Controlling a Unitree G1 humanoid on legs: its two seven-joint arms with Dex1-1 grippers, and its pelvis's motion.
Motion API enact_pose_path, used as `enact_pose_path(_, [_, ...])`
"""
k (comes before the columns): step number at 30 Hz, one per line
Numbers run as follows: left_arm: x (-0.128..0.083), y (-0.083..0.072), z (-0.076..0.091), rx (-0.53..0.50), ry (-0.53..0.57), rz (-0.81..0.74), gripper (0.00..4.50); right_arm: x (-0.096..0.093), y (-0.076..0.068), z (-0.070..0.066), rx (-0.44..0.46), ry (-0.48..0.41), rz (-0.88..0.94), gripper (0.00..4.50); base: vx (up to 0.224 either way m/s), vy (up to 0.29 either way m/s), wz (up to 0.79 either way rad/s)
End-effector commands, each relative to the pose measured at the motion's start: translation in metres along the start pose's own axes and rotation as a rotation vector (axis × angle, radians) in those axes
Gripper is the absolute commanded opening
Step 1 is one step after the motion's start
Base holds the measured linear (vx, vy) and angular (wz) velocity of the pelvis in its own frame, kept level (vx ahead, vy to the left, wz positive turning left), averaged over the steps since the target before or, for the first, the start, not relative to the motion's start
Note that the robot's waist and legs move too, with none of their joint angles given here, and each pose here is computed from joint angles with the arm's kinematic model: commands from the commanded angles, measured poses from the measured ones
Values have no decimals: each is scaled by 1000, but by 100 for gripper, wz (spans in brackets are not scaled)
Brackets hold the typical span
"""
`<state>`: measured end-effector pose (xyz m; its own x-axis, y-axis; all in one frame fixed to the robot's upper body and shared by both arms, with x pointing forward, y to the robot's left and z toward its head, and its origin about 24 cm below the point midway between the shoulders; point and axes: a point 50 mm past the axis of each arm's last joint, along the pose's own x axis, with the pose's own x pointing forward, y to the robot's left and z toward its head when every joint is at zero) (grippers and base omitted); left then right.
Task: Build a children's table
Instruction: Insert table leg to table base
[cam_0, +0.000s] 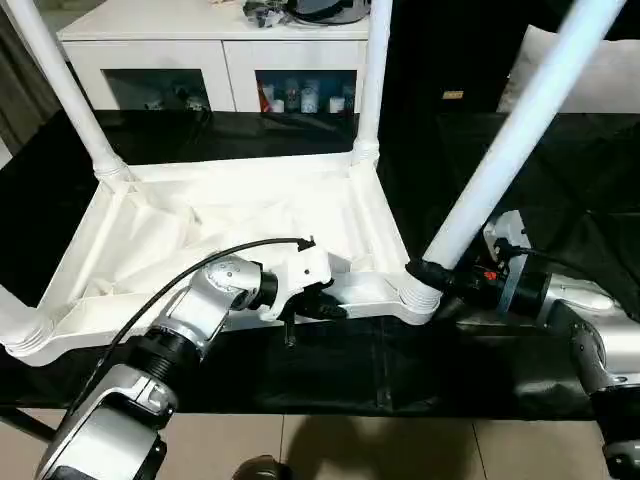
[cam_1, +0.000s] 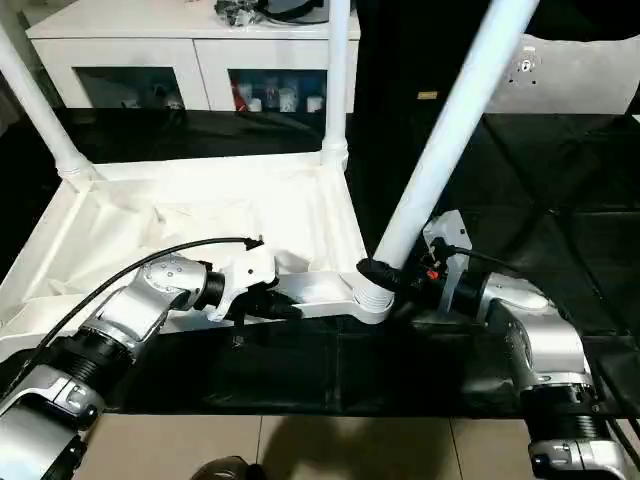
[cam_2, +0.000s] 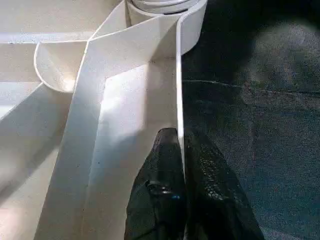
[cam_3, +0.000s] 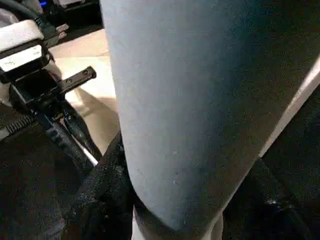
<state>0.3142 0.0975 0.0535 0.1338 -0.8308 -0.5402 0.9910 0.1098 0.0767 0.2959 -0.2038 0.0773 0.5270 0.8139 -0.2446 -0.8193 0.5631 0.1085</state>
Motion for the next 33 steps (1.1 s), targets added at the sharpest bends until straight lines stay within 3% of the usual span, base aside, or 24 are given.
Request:
enact_pose_path(1, [-9,9,17,64,-48,29,0,-1,3,-32,38,194,15,189,0,0,0])
enact_pose_path(7, [-11,13,18,79,-38,28,0,5,7,-36,9,242,81,189,0,0,0])
enact_pose_path(21, [-11,19,20,71,-39,21,0,16,11,-35,46,211,124,189,0,0,0])
enact_pose_path(27, [-11,20,18,-30,-77,120,0,26,2,-37,85,183,-125,189,0,0,0])
enact_pose_path(33, [2,13,15,-211,-66,331,0,43,-3,-31,160,138,-375,189,0,0,0])
